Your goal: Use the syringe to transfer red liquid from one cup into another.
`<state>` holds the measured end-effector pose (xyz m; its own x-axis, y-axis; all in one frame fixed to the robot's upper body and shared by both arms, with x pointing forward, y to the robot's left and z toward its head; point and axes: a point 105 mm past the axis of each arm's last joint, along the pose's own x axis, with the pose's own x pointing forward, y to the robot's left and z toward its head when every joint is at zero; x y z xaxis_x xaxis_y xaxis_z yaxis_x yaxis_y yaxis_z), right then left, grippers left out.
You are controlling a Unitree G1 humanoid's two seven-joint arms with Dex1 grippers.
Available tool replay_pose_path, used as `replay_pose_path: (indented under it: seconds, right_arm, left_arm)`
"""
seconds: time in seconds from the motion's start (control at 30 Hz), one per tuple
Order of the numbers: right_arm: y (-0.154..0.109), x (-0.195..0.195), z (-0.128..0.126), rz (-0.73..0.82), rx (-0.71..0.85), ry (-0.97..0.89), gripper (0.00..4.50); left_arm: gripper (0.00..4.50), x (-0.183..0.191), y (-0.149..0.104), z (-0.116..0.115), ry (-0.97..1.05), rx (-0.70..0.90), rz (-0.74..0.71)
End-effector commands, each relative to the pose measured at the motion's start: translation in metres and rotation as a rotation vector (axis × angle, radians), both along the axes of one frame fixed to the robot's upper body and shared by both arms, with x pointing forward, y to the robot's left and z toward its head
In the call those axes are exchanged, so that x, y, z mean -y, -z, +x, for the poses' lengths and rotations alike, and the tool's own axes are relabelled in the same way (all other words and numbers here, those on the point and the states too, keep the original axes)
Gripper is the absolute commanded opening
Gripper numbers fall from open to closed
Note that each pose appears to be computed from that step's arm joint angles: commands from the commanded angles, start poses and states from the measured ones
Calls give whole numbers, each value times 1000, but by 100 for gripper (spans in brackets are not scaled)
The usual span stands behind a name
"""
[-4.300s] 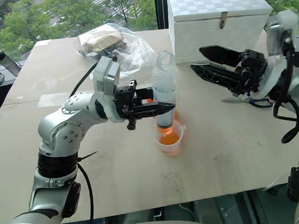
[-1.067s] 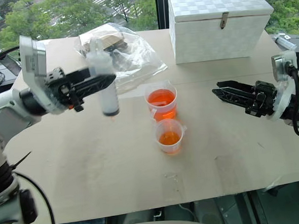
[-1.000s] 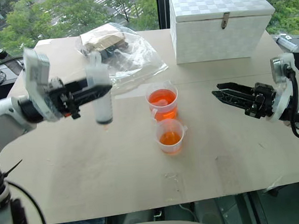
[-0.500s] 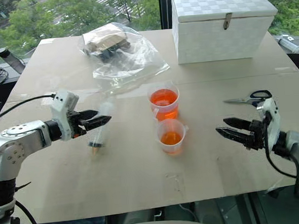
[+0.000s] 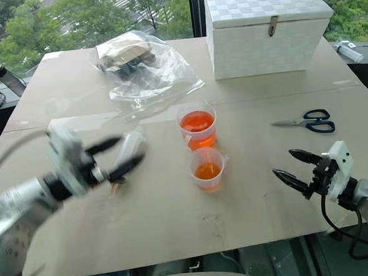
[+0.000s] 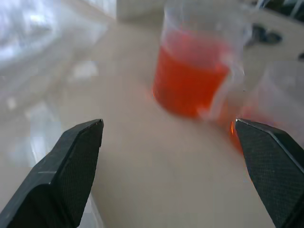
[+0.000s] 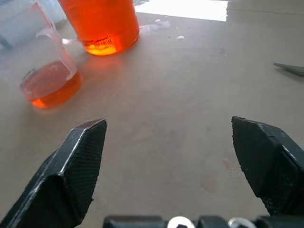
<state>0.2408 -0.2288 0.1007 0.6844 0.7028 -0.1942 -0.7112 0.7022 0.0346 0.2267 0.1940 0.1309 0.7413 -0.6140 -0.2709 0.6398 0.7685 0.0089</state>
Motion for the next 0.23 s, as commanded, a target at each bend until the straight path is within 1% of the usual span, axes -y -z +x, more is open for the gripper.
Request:
replay_pose_path:
  seconds: [0.03,0.07,0.13,0.23]
  right_arm:
    - [5,1,-5,-63,36,-57,440]
    - [9,2,-6,-75,31,-60,440]
    - [10,1,-6,-51,41,-41,440]
    - [9,-4,-12,-25,28,-72,440]
  left_arm:
    - [450,6,19,-17,-11,36,65]
    - [450,6,28,-20,-19,33,73]
    - [450,6,44,-24,-51,37,102]
    - [450,9,56,-29,-60,38,125]
